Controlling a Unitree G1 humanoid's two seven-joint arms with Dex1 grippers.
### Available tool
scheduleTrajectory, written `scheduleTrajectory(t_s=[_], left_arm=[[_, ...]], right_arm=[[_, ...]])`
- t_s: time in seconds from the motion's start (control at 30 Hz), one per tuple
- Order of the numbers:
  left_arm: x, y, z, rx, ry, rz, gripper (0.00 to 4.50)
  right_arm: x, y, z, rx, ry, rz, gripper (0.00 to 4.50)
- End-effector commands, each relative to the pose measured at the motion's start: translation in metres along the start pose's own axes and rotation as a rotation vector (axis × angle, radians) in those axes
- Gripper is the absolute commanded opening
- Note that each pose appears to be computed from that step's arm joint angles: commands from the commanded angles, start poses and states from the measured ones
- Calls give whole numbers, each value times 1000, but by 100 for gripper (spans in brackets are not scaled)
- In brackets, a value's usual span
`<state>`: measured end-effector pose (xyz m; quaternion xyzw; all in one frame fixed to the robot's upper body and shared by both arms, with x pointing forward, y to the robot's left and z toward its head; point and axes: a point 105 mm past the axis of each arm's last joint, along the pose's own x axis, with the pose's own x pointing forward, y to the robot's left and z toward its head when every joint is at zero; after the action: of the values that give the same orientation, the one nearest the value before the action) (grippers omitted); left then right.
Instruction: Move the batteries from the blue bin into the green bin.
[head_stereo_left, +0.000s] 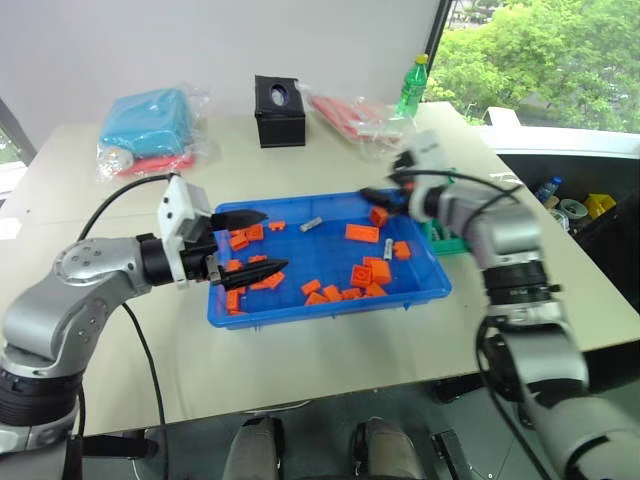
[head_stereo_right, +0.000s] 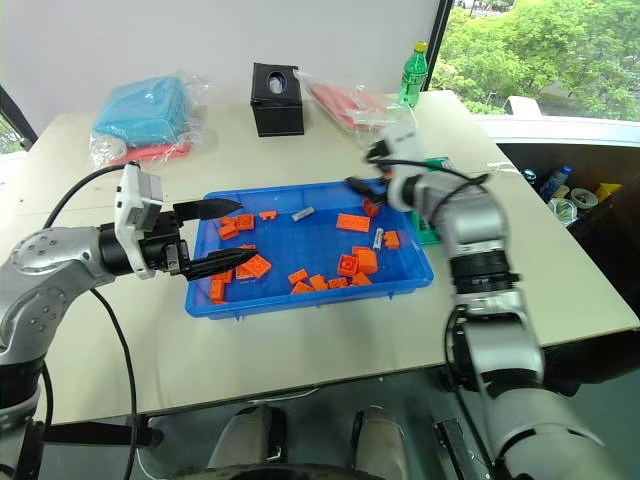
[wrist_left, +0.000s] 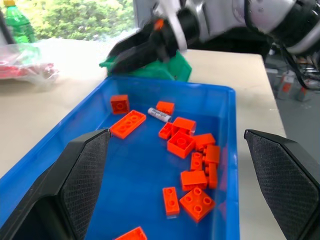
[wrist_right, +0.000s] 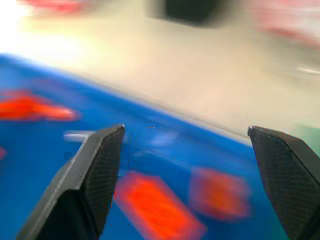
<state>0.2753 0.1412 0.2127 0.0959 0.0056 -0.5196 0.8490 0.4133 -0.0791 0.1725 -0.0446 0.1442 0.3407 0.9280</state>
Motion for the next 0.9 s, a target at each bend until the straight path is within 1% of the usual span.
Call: scheduleTrajectory(t_s=[0.03, 0.1, 0.13, 0.3, 0.4, 0.57, 0.9], left_arm=[[-13, 10, 10, 53, -8, 73, 450], [-19, 12, 10, 56, -1, 99, 450], [-21, 12, 11, 58, 1, 107, 450], [-28, 12, 14, 60, 6, 132, 450], [-28, 10, 15, 60, 9, 135, 450], [-28, 9, 17, 60, 9, 137, 450], [-26, 11, 23, 73, 2, 142, 450]], right_arm=[[20, 12, 7, 6, 2, -55, 404], [33, 21, 0, 50, 15, -90, 404], [38, 24, -4, 74, 27, -108, 429], [53, 35, -20, 91, 81, -187, 429], [57, 37, -27, 97, 100, -213, 429], [65, 40, -37, 86, 112, -212, 429], [79, 38, -48, 67, 106, -201, 429]])
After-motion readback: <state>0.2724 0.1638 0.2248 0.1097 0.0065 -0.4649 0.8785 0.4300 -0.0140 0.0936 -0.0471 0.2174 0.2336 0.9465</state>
